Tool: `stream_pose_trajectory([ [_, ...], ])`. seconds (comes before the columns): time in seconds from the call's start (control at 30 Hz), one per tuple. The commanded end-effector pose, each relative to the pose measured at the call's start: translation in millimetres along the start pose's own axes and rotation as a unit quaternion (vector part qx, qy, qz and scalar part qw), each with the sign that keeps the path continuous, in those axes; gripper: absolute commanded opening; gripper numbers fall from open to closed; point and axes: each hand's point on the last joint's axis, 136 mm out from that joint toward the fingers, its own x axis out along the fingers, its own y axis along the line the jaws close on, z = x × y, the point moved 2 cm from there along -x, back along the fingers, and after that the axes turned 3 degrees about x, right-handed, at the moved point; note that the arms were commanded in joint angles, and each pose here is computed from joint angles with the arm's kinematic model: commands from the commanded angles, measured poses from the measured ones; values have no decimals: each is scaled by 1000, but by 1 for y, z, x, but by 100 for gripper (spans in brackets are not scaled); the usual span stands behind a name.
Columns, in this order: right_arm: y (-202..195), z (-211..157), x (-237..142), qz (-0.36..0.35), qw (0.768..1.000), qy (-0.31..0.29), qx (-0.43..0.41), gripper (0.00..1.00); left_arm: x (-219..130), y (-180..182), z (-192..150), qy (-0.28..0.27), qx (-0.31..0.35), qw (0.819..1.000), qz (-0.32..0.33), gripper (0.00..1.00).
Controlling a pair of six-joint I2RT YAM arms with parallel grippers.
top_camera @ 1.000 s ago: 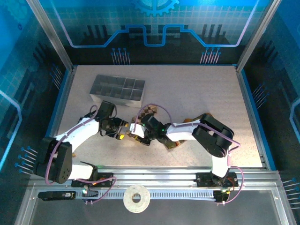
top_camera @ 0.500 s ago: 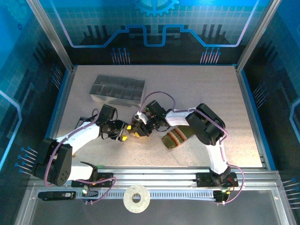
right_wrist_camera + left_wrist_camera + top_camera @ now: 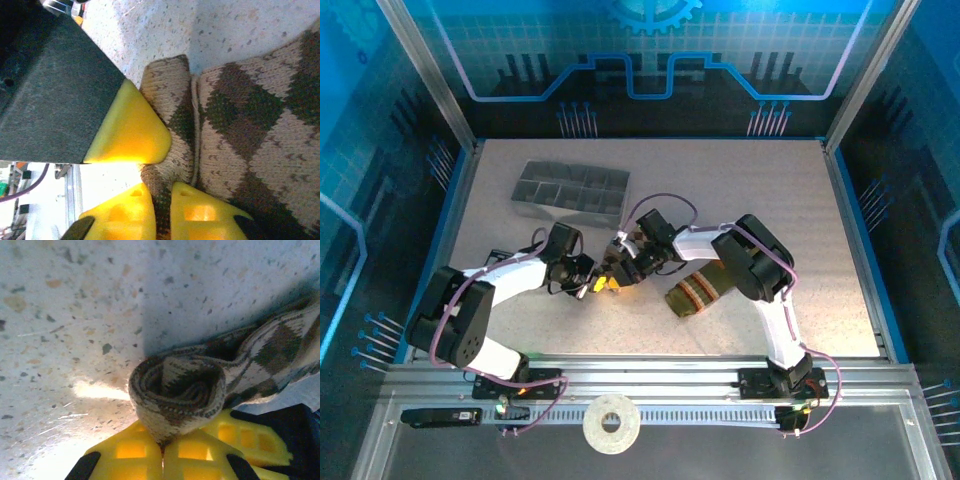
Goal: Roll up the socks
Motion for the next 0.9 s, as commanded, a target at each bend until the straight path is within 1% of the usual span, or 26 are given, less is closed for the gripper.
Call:
stream_pose_trajectory([
  [0.0,-6,-27,-9,-70,997,15,-6,27,0,52,-6,-3,-23,992,124,0],
  [0.03,3,-22,-15,-77,996,0,-34,33,-4,54,-8,-4,-25,991,134,0],
  [0.1,21,-17,-27,-94,991,-25,-95,39,-10,56,-11,-3,-33,989,146,0],
  [0.13,32,-15,-34,-110,983,-44,-139,42,-14,56,-12,-4,-36,988,149,0],
  [0.17,42,-16,-39,-123,973,-60,-186,45,-16,55,-13,-5,-40,988,152,0],
  [0.23,59,-28,-41,-159,940,-87,-291,56,-20,54,-15,-4,-48,987,154,0],
  [0.27,64,-33,-39,-174,924,-94,-327,62,-20,54,-16,-4,-52,986,157,0],
  [0.3,68,-38,-36,-186,910,-90,-358,66,-21,53,-17,-3,-54,986,161,0],
  [0.4,69,-49,-22,-222,887,-55,-400,66,-21,55,-19,-2,-63,982,177,0],
  [0.43,70,-50,-17,-236,875,-49,-419,65,-20,55,-20,-1,-67,982,178,0],
  [0.53,70,-46,-4,-312,816,-46,-484,65,-17,55,-20,3,-75,981,176,0],
  [0.6,75,-37,2,-344,786,-55,-510,64,-17,53,-19,2,-74,981,179,0],
  [0.63,77,-33,6,-353,775,-54,-521,64,-17,52,-19,3,-73,981,178,0],
  [0.7,78,-29,13,-363,759,-50,-538,62,-16,51,-19,5,-73,981,179,0],
  [0.8,77,-31,26,-358,749,-35,-556,60,-13,49,-19,9,-72,981,178,0],
  [0.87,68,-31,30,-374,739,-23,-559,57,-11,48,-18,12,-69,982,178,0],
])
